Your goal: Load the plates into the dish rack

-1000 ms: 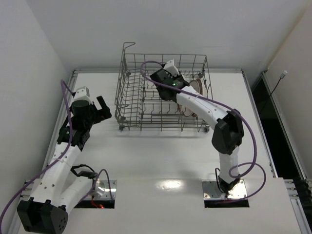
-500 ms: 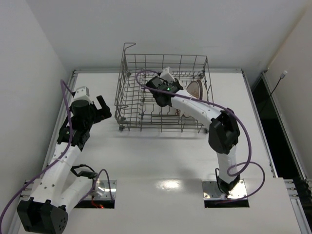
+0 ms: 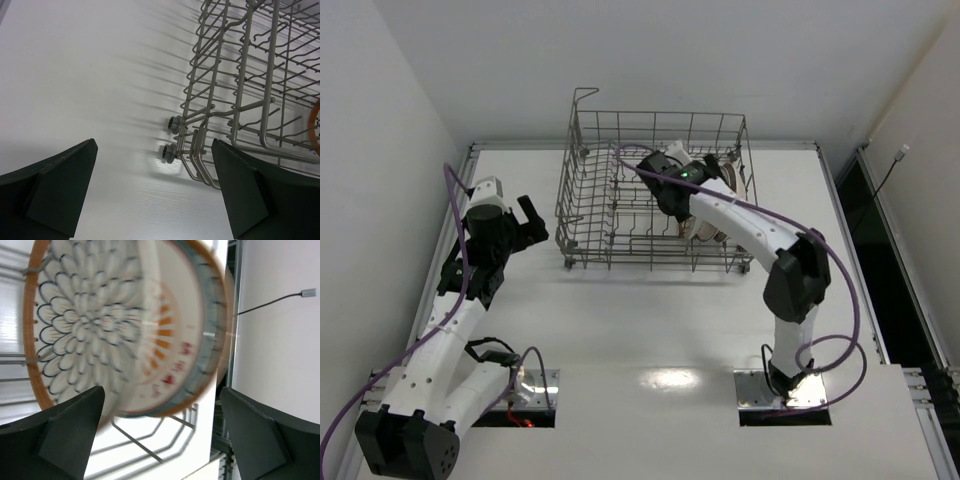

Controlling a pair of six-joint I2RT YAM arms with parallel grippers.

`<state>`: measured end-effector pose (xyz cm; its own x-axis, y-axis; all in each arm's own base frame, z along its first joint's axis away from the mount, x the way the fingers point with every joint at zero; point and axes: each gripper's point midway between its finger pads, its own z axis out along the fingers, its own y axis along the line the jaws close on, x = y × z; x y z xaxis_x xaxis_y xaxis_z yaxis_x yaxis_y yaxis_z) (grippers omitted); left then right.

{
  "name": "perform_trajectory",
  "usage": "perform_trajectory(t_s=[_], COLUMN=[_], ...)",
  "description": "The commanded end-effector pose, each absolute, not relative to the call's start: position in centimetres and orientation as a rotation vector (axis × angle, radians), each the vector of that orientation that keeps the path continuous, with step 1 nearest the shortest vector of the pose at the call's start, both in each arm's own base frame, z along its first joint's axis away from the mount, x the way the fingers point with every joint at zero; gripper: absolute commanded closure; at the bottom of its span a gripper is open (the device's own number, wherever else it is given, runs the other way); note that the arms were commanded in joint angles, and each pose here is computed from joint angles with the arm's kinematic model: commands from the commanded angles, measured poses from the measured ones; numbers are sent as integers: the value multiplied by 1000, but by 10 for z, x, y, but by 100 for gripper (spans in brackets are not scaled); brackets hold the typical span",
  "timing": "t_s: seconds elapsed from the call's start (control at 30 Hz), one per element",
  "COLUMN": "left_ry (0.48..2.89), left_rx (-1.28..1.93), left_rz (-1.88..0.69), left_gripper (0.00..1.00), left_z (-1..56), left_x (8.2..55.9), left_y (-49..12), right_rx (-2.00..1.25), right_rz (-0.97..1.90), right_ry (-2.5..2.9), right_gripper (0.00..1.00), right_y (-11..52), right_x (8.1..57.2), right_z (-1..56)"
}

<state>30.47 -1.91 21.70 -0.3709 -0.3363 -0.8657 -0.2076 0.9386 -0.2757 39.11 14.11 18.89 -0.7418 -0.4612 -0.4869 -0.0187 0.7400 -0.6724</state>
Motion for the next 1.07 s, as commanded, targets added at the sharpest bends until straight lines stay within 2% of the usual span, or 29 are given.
perform_trajectory(t_s=[0.0,0.3,0.77,1.03], left_ry=[1904,1918,1946,1955], left_rx=[-389,-384,-378,-375], left_rz=[-136,-142,-147,-129], left_gripper=[0,0,0,0], left_z=[231,228,220,217], left_x=[309,310,313,314], left_y=[-16,-17,-20,-18], right_rx=[-175,-200,-108,-56], right_rz=[-710,-188,-226,-312], right_ry=[2177,2041,1980,2011], right_gripper=[0,0,0,0], right_y=[123,135,95,83], right_x=[377,334,304,303], right_z=[271,352,366,347])
